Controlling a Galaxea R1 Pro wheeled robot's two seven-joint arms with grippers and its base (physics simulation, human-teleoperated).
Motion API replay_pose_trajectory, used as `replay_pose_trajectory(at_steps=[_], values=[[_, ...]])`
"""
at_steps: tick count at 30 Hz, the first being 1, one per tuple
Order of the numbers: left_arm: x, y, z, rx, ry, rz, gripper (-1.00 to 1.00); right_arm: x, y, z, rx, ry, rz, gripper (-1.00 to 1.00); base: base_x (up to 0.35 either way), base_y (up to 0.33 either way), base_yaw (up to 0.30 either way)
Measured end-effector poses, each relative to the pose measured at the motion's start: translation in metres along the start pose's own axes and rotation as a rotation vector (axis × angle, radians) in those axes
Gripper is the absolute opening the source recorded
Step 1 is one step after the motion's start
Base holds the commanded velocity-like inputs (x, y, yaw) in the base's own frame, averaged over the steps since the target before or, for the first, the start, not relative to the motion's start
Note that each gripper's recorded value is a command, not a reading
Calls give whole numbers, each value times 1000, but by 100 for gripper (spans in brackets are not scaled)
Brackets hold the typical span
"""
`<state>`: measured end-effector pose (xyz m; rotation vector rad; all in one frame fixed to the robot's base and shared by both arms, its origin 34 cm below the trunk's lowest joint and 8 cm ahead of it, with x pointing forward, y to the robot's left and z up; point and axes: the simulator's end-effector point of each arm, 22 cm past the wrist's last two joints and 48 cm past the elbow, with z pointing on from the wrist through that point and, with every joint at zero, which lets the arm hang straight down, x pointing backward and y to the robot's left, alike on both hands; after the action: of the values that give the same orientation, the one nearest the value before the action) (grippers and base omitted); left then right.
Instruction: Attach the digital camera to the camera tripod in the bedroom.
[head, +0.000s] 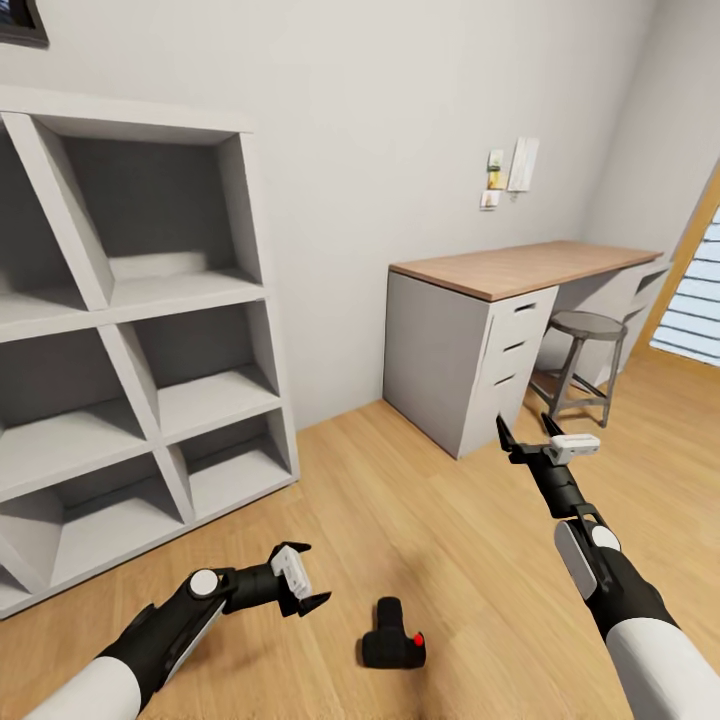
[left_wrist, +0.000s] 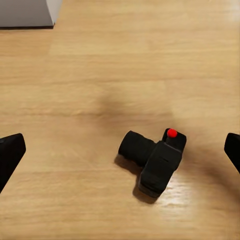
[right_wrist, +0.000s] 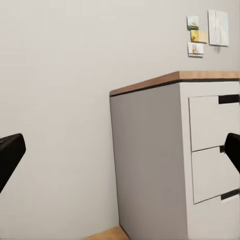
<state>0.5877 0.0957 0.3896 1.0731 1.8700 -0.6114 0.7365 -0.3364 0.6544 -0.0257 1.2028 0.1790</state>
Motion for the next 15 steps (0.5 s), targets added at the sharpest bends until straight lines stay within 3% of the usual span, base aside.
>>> replay_pose_trajectory(at_steps=[10, 15], values=[[4, -4, 8, 15, -59, 40, 100, 28, -3, -5, 4, 42, 5, 100, 0, 0, 0], [12, -7, 12, 23, -60, 34, 100, 42, -4, -8, 6, 62, 8, 100, 0, 0, 0]])
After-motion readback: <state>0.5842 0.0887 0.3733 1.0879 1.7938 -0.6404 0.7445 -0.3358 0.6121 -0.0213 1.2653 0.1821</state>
